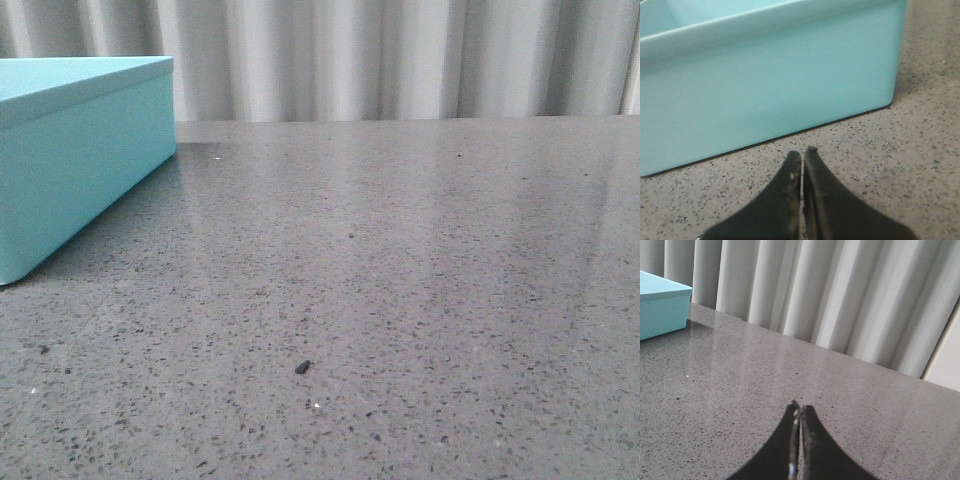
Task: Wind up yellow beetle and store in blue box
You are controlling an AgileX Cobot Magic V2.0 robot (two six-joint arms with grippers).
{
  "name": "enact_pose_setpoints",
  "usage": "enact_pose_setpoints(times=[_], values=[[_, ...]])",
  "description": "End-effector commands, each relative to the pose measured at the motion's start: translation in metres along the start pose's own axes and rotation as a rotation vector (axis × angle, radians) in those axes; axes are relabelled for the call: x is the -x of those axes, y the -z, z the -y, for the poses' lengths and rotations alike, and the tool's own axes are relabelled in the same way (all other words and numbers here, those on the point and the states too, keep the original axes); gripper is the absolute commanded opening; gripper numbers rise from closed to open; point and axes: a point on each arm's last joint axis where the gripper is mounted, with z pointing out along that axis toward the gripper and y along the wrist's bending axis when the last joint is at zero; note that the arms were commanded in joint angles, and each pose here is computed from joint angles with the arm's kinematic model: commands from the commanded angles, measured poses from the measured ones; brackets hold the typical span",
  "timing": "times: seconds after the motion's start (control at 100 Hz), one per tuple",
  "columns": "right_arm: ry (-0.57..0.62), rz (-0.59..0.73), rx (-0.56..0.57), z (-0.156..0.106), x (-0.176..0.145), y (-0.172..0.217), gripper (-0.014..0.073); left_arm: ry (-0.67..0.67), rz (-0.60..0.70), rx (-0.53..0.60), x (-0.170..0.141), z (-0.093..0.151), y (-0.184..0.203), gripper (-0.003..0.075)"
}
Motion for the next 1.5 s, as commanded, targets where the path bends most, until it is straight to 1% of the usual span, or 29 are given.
enact_pose_setpoints(times=[0.0,0.56,0.71,0.8,0.95,1.05,1.16,1.23,1.25,1.42,1.49], values=[[0.017,0.097,-0.024,0.003,0.012,0.004,-0.0041,0.008,0.039,0.018,-0.005,0.0,-0.001,-0.0021],[0.018,0.083,-0.021,0.002,0.009,0.003,-0.0041,0.008,0.039,0.018,-0.005,0.0,-0.001,-0.0021],[0.022,0.015,-0.003,-0.003,-0.009,-0.005,-0.0041,0.008,0.039,0.018,-0.005,0.0,-0.001,-0.0021],[0.026,-0.026,0.012,-0.009,-0.028,-0.013,-0.0041,0.008,0.039,0.018,-0.005,0.0,-0.001,-0.0021],[-0.033,-0.039,0.02,-0.018,-0.056,-0.024,-0.0041,0.008,0.039,0.018,-0.005,0.0,-0.001,-0.0021],[-0.038,-0.04,0.01,-0.024,-0.075,-0.03,-0.0041,0.008,0.039,0.018,-0.005,0.0,-0.001,-0.0021],[-0.075,-0.049,0.0,-0.028,-0.092,-0.034,-0.0041,0.008,0.039,0.018,-0.005,0.0,-0.001,-0.0021],[-0.081,-0.059,-0.009,-0.029,-0.098,-0.035,-0.0041,0.008,0.039,0.018,-0.005,0.0,-0.001,-0.0021],[-0.082,-0.081,-0.01,-0.03,-0.1,-0.035,-0.0041,0.008,0.039,0.018,-0.005,0.0,-0.001,-0.0021],[-0.083,-0.103,-0.048,-0.027,-0.101,-0.034,-0.0041,0.008,0.039,0.018,-0.005,0.0,-0.001,-0.0021],[-0.084,-0.132,-0.051,-0.027,-0.103,-0.034,-0.0041,0.008,0.039,0.018,-0.005,0.0,-0.001,-0.0021]])
